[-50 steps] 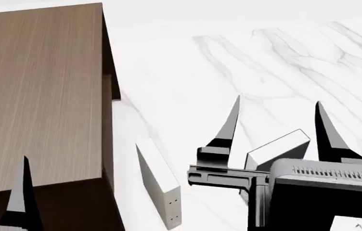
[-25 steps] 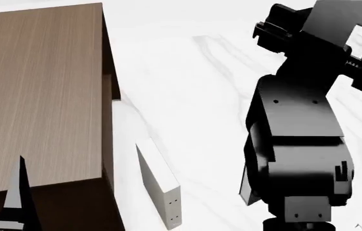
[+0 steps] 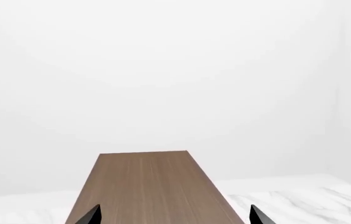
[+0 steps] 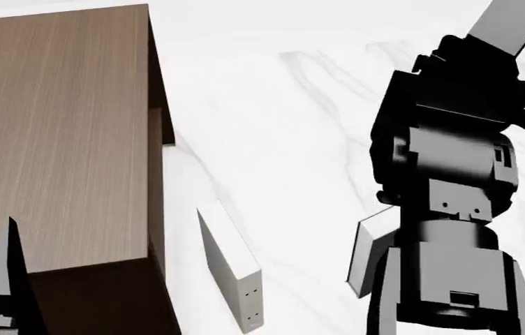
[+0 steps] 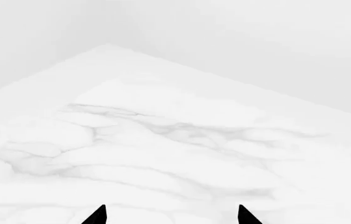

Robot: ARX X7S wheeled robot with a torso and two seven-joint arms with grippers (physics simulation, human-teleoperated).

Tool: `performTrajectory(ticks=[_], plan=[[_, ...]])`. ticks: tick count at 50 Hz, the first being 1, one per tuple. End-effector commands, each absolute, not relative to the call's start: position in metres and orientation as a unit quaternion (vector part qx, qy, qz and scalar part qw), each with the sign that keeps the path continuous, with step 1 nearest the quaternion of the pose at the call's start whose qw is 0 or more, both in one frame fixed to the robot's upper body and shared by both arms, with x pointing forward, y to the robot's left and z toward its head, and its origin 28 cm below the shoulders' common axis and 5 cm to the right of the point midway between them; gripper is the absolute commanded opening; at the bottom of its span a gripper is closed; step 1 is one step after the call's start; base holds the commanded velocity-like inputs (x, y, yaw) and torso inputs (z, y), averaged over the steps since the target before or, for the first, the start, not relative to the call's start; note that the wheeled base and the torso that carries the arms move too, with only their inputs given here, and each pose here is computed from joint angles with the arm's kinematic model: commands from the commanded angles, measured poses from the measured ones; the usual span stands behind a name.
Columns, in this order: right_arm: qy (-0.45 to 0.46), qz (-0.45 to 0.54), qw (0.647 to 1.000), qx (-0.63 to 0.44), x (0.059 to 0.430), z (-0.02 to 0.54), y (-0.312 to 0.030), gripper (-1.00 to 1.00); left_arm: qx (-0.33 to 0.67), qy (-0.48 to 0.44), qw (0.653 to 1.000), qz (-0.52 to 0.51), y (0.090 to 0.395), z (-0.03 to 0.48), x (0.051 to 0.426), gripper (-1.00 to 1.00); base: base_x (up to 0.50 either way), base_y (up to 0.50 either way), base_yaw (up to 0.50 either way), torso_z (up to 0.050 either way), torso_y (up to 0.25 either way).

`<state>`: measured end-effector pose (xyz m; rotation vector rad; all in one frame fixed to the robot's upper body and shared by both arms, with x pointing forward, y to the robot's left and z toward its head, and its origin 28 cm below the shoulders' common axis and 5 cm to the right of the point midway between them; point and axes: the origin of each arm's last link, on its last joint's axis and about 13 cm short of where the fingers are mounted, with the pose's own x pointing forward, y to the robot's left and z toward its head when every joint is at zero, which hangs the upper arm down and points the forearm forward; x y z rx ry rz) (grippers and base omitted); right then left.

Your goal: Pick up the book in the middle and place it on the cabinet shelf.

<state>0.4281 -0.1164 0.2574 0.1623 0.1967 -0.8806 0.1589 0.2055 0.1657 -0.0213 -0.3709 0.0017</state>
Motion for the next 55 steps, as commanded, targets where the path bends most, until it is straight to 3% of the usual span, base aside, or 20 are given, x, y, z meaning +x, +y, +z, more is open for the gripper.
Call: performTrajectory(ticks=[1, 5, 27, 55], plan=[[0.181, -0.473, 0.855, 0.113, 0.429, 0.248, -0.114, 1.00, -0.013, -0.186, 0.982, 0.002, 0.206, 0.167, 0.158, 1.00, 0.00, 0.00, 0.00, 0.000, 0.000], [0.229, -0.458, 0.844, 0.157, 0.429, 0.247, -0.110, 1.00, -0.013, -0.185, 0.983, 0.000, 0.205, 0.166, 0.159, 1.00, 0.00, 0.00, 0.00, 0.000, 0.000], [0.235, -0.442, 0.846, 0.184, 0.432, 0.251, -0.106, 1.00, -0.014, -0.188, 0.982, 0.000, 0.206, 0.167, 0.157, 1.00, 0.00, 0.00, 0.00, 0.000, 0.000], [0.304, -0.416, 0.821, 0.245, 0.429, 0.243, -0.102, 1.00, -0.013, -0.189, 0.982, 0.002, 0.206, 0.168, 0.156, 1.00, 0.00, 0.00, 0.00, 0.000, 0.000]])
